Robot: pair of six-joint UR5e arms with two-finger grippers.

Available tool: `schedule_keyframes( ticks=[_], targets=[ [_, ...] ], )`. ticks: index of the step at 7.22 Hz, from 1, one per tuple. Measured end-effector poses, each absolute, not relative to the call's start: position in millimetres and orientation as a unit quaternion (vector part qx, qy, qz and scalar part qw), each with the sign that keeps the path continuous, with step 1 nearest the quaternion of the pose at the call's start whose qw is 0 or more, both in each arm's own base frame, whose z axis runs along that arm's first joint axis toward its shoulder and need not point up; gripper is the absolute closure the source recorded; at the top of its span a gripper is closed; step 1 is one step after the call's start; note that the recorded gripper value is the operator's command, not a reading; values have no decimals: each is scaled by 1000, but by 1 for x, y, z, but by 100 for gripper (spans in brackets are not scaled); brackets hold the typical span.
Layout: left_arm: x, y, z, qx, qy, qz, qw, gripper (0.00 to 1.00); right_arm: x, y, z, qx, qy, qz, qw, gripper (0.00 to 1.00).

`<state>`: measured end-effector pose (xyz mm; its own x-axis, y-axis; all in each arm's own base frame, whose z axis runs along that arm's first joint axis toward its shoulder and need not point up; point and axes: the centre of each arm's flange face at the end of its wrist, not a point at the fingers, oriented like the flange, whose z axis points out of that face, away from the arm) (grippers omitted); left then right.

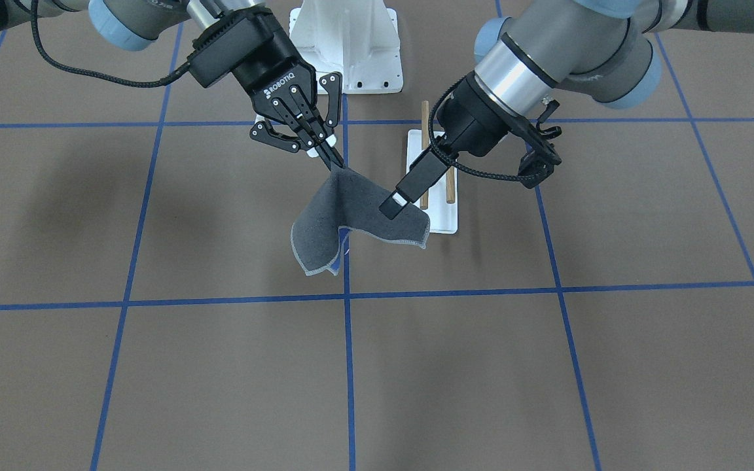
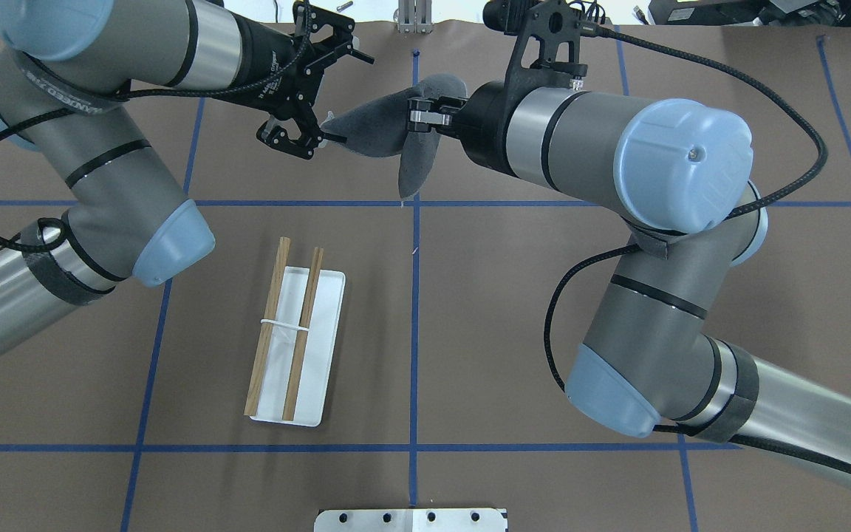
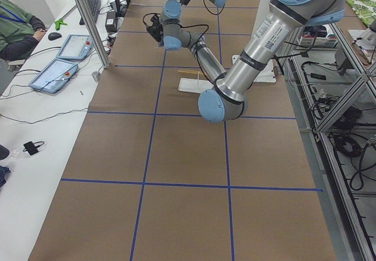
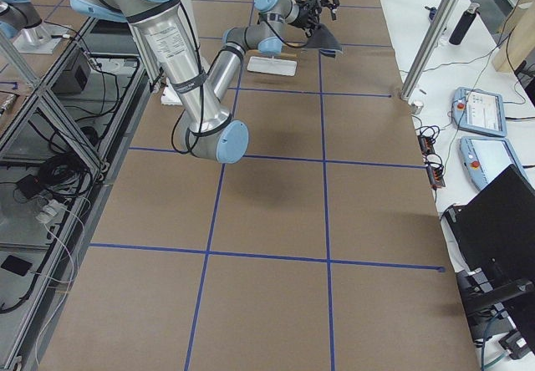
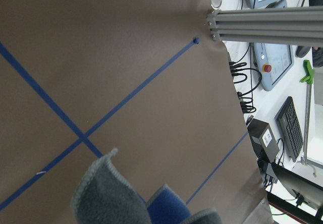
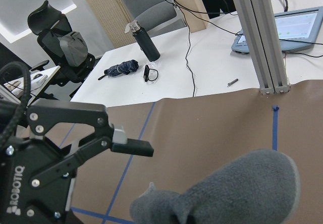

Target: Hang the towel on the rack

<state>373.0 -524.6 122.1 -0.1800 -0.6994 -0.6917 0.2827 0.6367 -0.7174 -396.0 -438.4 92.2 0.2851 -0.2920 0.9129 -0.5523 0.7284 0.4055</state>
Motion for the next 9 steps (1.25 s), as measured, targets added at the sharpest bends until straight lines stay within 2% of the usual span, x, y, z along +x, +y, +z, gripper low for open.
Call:
schedule_keyframes(
  ticks=[1,2,3,4,6,7,8,9],
  targets=[
    [378,-519,121,-164,661,-395,616,36,-397,-438,92,359,-590,93,717,100],
    [380,-516,121,-161,666,-397,611,74,-396,-438,92,360,-590,94,716,100],
    [382,-513,119,-156,672,-396,606,97,-397,-437,92,361,-590,94,716,100],
    [382,-510,118,-152,680,-392,601,100,-398,-436,93,360,-589,94,717,100],
    [379,-508,121,-146,689,-384,597,100,-403,-432,97,356,-589,90,720,100],
    [379,-508,122,-145,690,-383,597,100,-405,-430,99,354,-588,89,722,53],
    [379,-507,122,-144,691,-382,597,100,-408,-428,100,352,-589,86,723,1],
    [378,-507,121,-143,692,-382,596,100,-411,-425,100,349,-591,83,723,0]
  ],
)
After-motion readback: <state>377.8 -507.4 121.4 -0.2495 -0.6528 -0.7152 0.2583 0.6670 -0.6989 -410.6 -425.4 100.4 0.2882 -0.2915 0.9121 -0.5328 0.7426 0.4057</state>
